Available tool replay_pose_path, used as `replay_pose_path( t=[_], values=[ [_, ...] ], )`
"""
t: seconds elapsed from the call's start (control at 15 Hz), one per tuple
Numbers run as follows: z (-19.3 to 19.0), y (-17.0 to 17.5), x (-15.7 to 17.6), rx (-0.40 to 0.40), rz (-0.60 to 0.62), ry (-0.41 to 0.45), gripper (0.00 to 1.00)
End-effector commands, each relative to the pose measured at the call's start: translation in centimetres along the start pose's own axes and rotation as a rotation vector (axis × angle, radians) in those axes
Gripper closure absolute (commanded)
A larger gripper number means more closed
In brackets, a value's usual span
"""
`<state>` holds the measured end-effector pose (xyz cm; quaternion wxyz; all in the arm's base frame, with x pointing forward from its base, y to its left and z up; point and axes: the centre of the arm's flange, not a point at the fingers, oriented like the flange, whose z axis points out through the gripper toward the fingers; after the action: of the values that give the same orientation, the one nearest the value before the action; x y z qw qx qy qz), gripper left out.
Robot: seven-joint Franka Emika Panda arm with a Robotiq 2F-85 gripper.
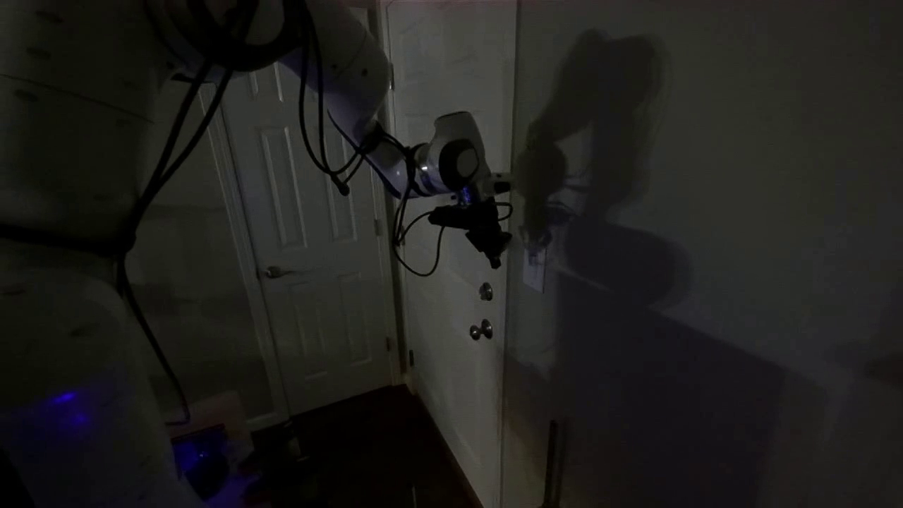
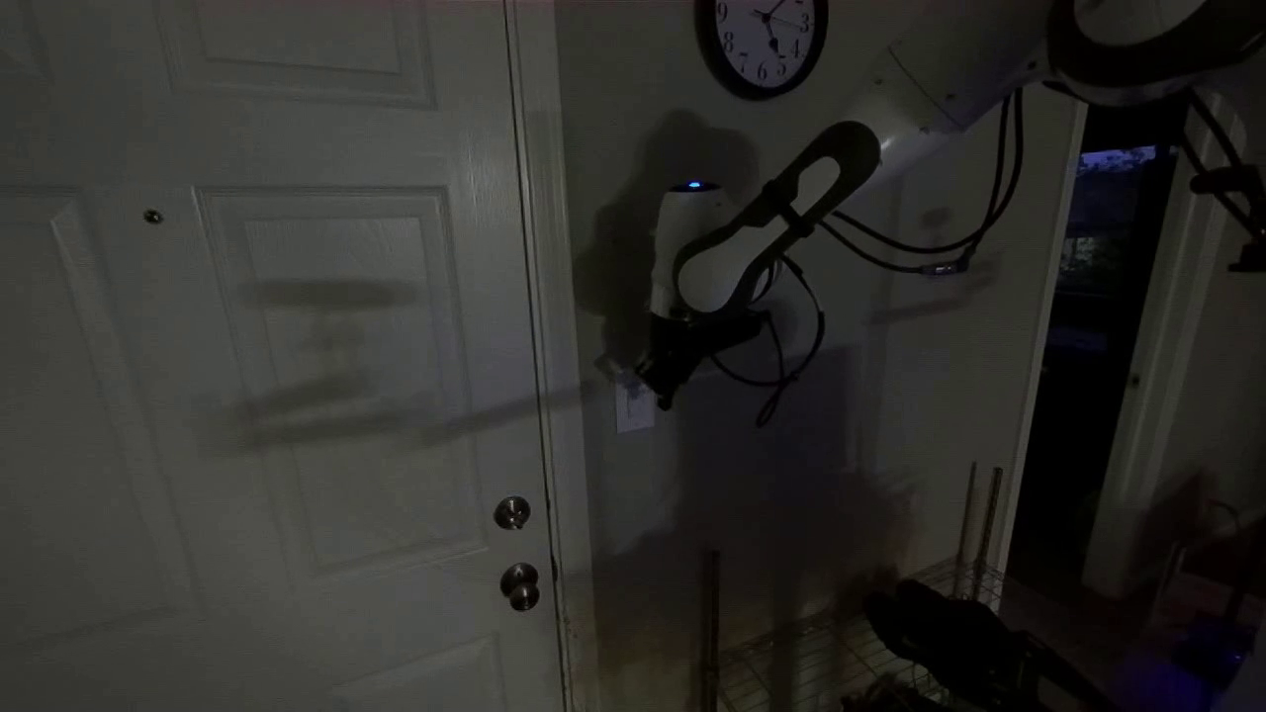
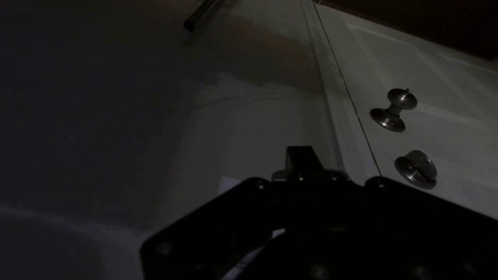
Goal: Turn on the light switch.
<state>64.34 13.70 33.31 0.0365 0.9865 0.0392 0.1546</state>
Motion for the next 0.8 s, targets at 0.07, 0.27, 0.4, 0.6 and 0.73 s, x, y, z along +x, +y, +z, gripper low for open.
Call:
replay_pose_path(
  t=[0.07, 0.27, 0.4, 0.6, 0.73],
  values=[
    [1.7, -1.9, 0.9, -0.003, 0.061, 0.047, 0.99],
    [2.5, -1.9, 1.3, -0.035, 0.113, 0.073, 0.99],
    [2.9, -1.6, 1.7, -0.071, 0.145, 0.107, 0.99],
    [3.4, -1.3, 2.3, -0.123, 0.182, 0.163, 0.99],
    [3.7, -1.2, 2.6, -0.143, 0.200, 0.184, 0.99]
  ],
)
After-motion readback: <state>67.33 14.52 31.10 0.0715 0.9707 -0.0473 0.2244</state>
